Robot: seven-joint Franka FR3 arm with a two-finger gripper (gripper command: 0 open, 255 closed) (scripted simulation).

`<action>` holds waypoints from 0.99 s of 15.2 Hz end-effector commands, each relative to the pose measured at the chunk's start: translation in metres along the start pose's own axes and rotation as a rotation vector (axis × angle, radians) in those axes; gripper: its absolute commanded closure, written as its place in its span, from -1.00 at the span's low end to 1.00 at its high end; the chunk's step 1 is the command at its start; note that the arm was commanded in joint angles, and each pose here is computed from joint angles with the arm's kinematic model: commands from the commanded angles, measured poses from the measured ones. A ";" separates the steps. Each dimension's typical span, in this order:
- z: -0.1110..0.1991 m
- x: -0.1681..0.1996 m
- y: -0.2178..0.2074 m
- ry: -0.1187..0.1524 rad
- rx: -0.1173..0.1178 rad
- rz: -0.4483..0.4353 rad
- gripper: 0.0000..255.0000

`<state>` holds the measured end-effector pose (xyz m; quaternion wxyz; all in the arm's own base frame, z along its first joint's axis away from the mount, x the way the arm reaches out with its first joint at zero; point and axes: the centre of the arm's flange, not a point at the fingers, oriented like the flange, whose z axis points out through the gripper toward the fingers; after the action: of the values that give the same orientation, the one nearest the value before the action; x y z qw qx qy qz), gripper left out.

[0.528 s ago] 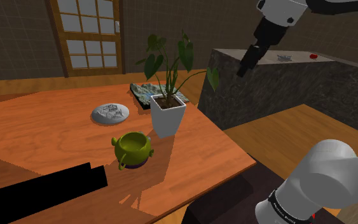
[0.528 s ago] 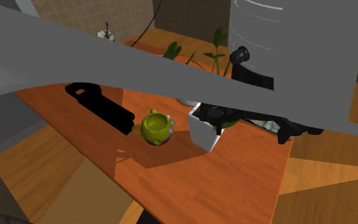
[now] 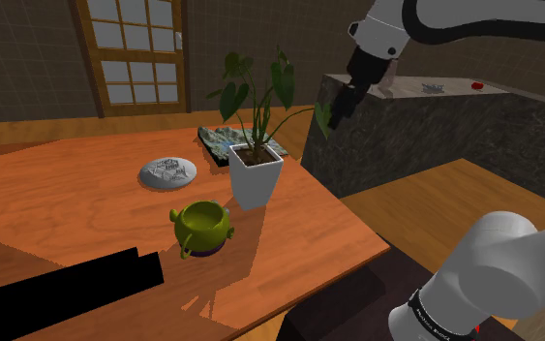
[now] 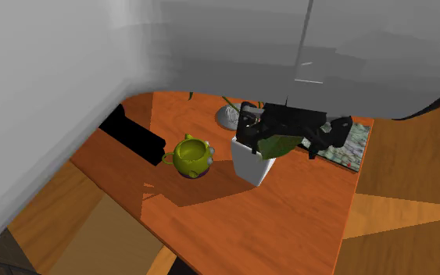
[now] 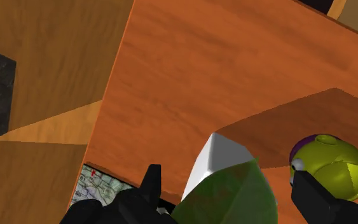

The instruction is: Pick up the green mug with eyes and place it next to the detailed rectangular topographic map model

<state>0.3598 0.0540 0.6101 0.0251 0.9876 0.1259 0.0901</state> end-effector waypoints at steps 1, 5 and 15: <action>0.017 0.020 -0.007 -0.008 0.023 -0.026 -1.00; 0.052 0.056 -0.022 -0.025 0.069 -0.077 -1.00; 0.140 0.139 -0.074 -0.067 0.183 -0.206 -1.00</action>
<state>0.4909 0.1502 0.4996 -0.0465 0.9718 0.2262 0.0467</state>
